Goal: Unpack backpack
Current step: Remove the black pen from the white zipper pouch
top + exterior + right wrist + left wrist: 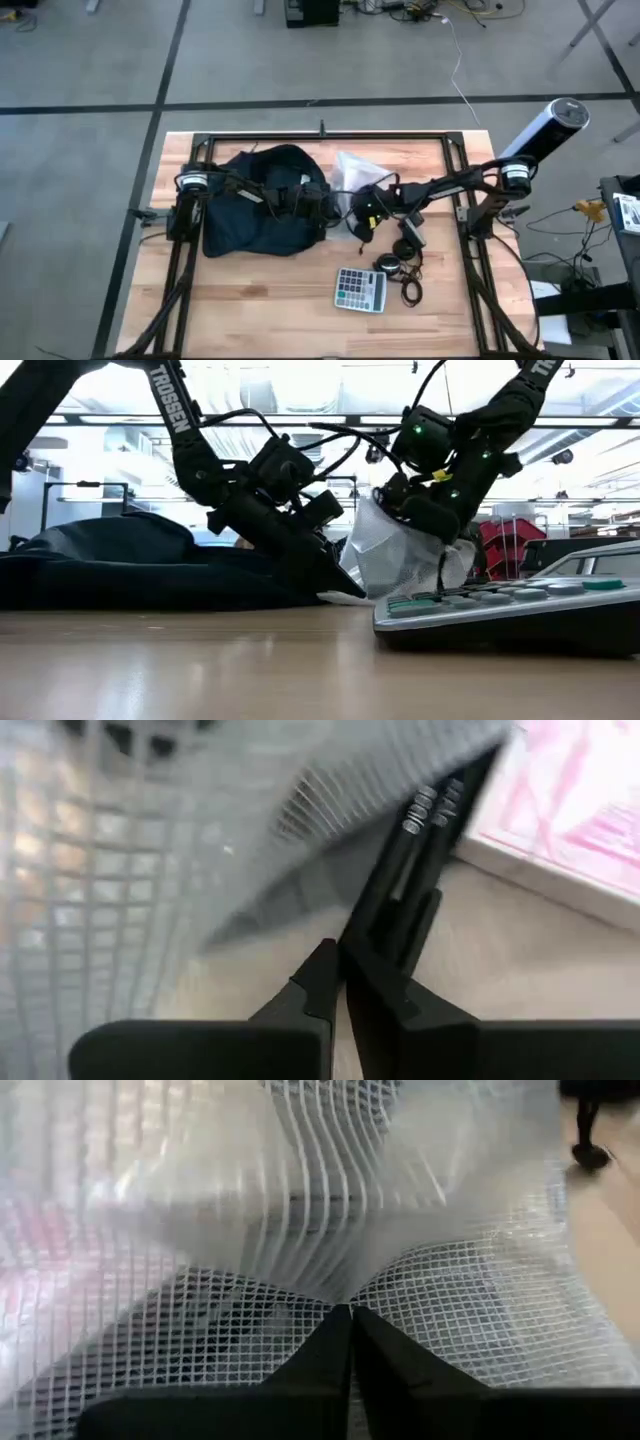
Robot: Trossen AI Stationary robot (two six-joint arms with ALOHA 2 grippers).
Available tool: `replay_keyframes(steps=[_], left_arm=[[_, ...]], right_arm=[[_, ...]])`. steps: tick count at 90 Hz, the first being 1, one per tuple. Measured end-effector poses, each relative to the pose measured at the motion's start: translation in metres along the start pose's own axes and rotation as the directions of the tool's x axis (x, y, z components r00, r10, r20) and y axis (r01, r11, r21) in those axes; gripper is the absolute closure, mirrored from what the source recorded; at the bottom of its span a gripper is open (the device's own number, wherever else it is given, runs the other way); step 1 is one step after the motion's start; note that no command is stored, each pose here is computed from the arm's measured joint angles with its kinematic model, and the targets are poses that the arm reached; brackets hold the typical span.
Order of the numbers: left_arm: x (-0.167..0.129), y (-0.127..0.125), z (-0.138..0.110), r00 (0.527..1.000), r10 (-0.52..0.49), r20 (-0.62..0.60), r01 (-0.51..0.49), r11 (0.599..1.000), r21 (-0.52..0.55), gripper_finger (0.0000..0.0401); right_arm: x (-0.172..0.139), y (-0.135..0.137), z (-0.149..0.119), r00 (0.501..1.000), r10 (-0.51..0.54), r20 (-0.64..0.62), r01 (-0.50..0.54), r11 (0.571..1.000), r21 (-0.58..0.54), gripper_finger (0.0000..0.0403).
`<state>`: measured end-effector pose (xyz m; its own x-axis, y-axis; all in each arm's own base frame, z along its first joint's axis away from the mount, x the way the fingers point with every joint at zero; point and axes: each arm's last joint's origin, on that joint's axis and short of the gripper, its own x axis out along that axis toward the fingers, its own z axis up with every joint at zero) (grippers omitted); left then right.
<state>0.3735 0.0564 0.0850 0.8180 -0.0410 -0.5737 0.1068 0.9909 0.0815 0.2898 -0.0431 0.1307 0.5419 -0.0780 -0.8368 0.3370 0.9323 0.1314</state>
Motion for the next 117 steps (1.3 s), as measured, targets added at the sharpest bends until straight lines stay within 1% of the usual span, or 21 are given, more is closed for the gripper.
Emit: replay_keyframes(steps=[10,28,39,46,52,57,65,72,86,94,100,109,117], left_arm=[[-0.002,-0.001,0.001,1.0,-0.008,-0.004,0.008,1.0,-0.004,0.0395],[-0.003,-0.001,0.001,1.0,-0.01,-0.012,0.01,1.0,-0.005,0.0395],[-0.003,-0.001,0.001,1.0,-0.005,-0.018,0.005,1.0,-0.006,0.0395],[-0.003,-0.001,0.001,1.0,-0.004,-0.019,0.004,1.0,-0.006,0.0395],[-0.003,-0.001,0.001,1.0,-0.004,-0.019,0.004,1.0,-0.003,0.0395],[-0.003,-0.001,0.001,1.0,-0.003,-0.019,0.003,1.0,-0.002,0.0395],[-0.003,-0.001,0.001,1.0,-0.002,-0.019,0.002,1.0,-0.002,0.0395],[-0.003,-0.001,0.001,1.0,0.0,-0.019,0.0,1.0,0.004,0.0395],[-0.003,-0.001,0.001,1.0,0.0,-0.019,0.0,1.0,0.011,0.0395],[-0.003,-0.001,0.001,1.0,-0.002,-0.019,0.003,1.0,0.02,0.0395],[-0.003,-0.001,0.001,1.0,-0.005,-0.018,0.005,1.0,0.023,0.0395],[-0.003,-0.001,0.001,1.0,-0.006,-0.018,0.007,1.0,0.027,0.0395],[-0.003,-0.001,0.001,1.0,-0.006,-0.018,0.007,1.0,0.028,0.0395]], right_arm=[[-0.017,0.0,-0.004,0.999,-0.04,-0.029,0.039,0.999,-0.01,0.0403],[-0.054,0.0,-0.006,0.989,-0.147,-0.018,0.146,0.989,-0.034,0.0402],[-0.075,0.003,-0.002,0.989,-0.136,0.06,0.139,0.989,-0.052,0.0402],[-0.078,0.003,-0.001,0.987,-0.126,0.097,0.133,0.989,-0.071,0.0402],[-0.074,0.003,-0.001,0.986,-0.116,0.117,0.127,0.987,-0.094,0.0402],[-0.068,0.004,-0.001,0.987,-0.081,0.136,0.097,0.989,-0.112,0.0401],[-0.052,0.004,-0.002,0.991,-0.022,0.133,0.038,0.992,-0.117,0.0382],[-0.037,0.004,-0.003,0.994,0.013,0.111,0.001,0.992,-0.123,0.0349],[-0.014,-0.002,-0.009,0.999,-0.018,0.029,0.022,0.991,-0.134,0.0267],[-0.008,-0.007,-0.008,0.999,-0.03,0.032,0.034,0.991,-0.13,0.0229],[-0.002,-0.009,-0.008,0.999,-0.034,0.037,0.038,0.99,-0.134,0.021],[0.006,-0.011,-0.008,1.0,0.012,0.027,-0.008,0.99,-0.143,0.0206],[0.011,-0.012,-0.01,1.0,0.024,0.01,-0.022,0.99,-0.14,0.023]])
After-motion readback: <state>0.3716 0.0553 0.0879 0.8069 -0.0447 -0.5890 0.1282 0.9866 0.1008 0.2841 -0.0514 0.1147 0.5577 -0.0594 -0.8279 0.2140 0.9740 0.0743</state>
